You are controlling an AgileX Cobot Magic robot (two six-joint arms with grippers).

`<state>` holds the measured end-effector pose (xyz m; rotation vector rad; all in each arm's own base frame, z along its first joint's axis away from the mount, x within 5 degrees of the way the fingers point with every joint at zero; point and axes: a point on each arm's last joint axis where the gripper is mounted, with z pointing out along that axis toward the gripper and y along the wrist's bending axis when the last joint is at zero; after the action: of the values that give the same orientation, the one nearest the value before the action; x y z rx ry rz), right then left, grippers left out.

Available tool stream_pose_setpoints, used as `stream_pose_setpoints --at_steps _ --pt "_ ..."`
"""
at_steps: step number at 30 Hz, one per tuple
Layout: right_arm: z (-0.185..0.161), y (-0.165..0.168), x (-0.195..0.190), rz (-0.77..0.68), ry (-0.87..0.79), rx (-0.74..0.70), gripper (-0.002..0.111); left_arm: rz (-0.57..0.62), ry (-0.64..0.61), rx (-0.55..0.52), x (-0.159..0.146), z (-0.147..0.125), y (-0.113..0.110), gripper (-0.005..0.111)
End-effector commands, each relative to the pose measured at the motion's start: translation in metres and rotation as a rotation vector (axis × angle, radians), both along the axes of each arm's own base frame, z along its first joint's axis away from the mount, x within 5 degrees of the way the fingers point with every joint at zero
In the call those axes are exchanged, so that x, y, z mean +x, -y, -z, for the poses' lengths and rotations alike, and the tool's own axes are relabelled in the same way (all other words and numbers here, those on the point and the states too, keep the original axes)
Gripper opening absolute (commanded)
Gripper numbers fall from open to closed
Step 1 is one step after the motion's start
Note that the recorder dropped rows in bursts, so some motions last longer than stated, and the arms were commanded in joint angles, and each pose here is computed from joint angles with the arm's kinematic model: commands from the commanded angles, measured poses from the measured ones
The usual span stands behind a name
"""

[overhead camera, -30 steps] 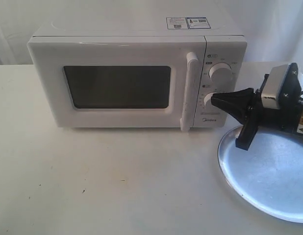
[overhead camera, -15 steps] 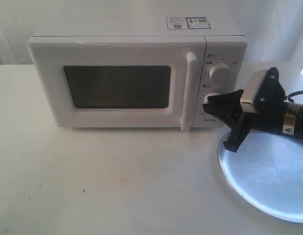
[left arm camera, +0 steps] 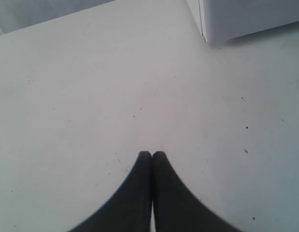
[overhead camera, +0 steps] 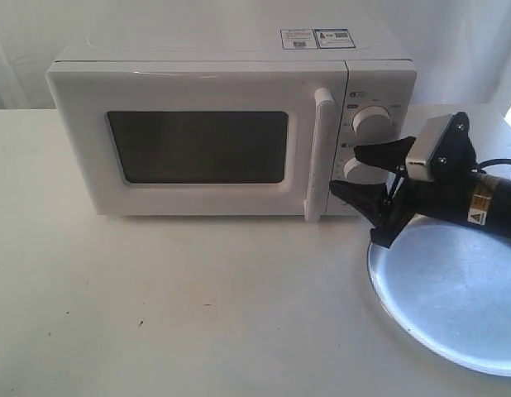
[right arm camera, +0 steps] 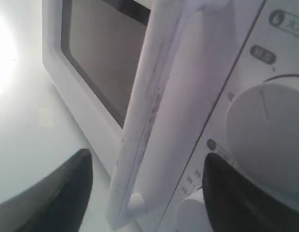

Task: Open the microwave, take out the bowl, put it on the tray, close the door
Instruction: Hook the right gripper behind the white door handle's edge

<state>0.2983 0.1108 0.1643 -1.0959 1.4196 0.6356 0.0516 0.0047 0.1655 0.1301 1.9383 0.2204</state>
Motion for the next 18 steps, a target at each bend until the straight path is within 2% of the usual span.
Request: stream_pose_setpoints --at_steps 1,4,6,9,12,18 --pt "0.007 -0.005 0.012 -0.058 -0.059 0.06 0.053 0.002 0.004 -0.011 0.0 -0.001 0.0 0.0" --pt "0.007 -0.01 0.026 -0.116 -0.164 0.078 0.051 0.002 0.004 -0.011 0.0 -0.001 0.0 0.0" --pt "0.003 -0.013 0.029 -0.185 -0.165 0.081 0.051 0.002 0.004 -0.011 0.0 -0.001 0.0 0.0" --pt "0.001 -0.019 0.035 -0.204 -0.16 0.08 0.051 0.002 0.004 -0.011 0.0 -0.001 0.0 0.0" --pt "0.009 -0.042 0.035 -0.231 -0.164 0.008 0.05 0.002 0.004 -0.011 0.0 -0.001 0.0 0.0" --pt "0.005 -0.075 0.023 -0.344 -0.138 0.032 0.049 0.002 0.004 -0.011 0.0 -0.001 0.0 0.0"
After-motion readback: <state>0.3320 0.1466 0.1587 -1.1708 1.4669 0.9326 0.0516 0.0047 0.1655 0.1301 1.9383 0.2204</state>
